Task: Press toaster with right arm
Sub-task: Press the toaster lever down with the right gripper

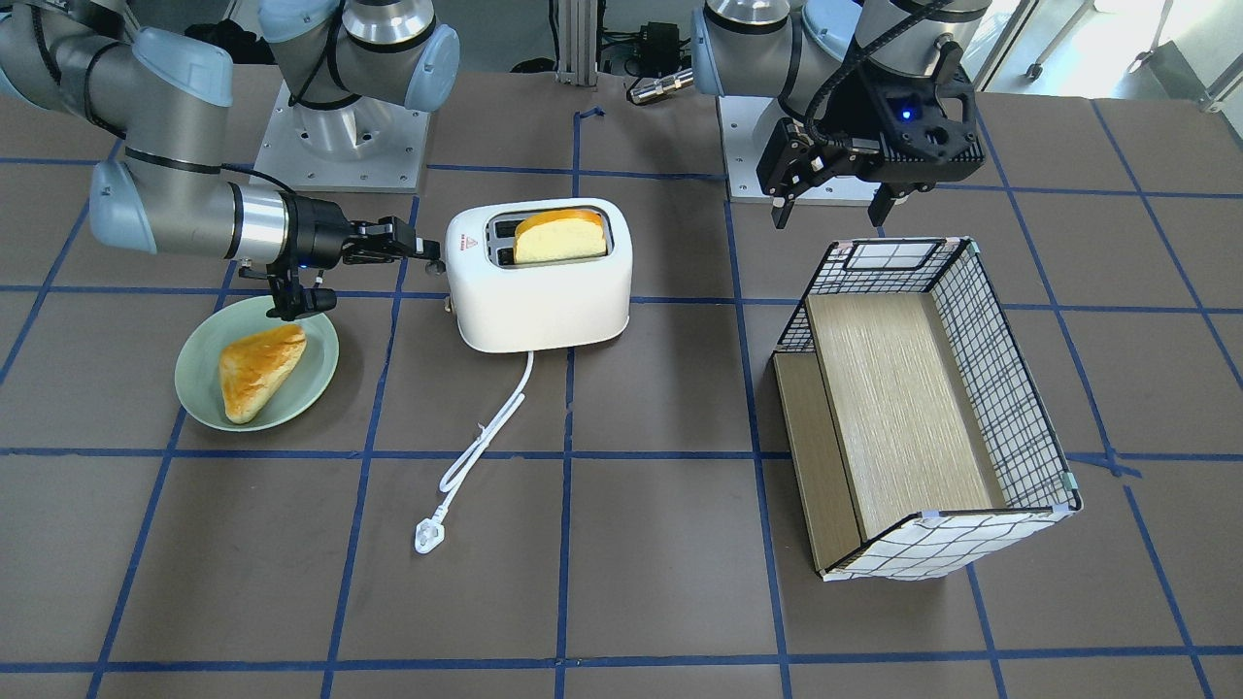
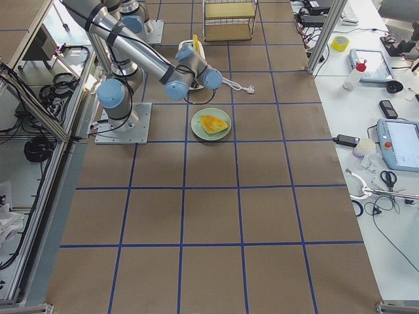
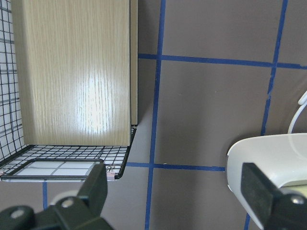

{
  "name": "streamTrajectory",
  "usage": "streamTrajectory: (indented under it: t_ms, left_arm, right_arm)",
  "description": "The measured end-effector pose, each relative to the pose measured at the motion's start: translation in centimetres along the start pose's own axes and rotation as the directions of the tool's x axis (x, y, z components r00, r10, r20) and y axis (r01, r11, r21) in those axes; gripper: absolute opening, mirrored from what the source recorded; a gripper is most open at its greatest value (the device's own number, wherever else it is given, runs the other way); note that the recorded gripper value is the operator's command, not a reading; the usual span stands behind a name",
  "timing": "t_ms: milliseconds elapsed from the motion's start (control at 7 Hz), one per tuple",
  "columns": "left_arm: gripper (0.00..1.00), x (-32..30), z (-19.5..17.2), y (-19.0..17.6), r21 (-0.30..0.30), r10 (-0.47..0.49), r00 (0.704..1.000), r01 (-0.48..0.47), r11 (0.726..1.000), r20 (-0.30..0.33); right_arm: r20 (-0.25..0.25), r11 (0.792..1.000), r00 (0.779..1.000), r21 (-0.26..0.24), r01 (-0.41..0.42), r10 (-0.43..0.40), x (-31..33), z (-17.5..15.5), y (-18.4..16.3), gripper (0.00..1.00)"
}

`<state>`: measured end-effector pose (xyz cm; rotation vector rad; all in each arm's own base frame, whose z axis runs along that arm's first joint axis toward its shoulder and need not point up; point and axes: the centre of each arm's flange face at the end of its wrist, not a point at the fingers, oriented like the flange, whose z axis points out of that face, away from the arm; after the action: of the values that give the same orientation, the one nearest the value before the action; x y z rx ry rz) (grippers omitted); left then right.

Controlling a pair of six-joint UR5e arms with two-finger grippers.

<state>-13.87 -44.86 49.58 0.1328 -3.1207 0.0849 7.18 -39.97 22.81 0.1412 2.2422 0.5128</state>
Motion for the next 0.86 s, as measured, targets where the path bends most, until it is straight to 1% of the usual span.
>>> streamTrajectory:
  t_ms: [857]
  left_arm:
    - [1.0, 0.0, 0.0, 0.0, -0.001, 0.0, 1.0, 0.0, 1.0, 0.001]
  right_arm:
    - [-0.001, 1.0, 1.0, -0.007, -0.004, 0.004, 1.2, 0.6, -1.3, 0.0]
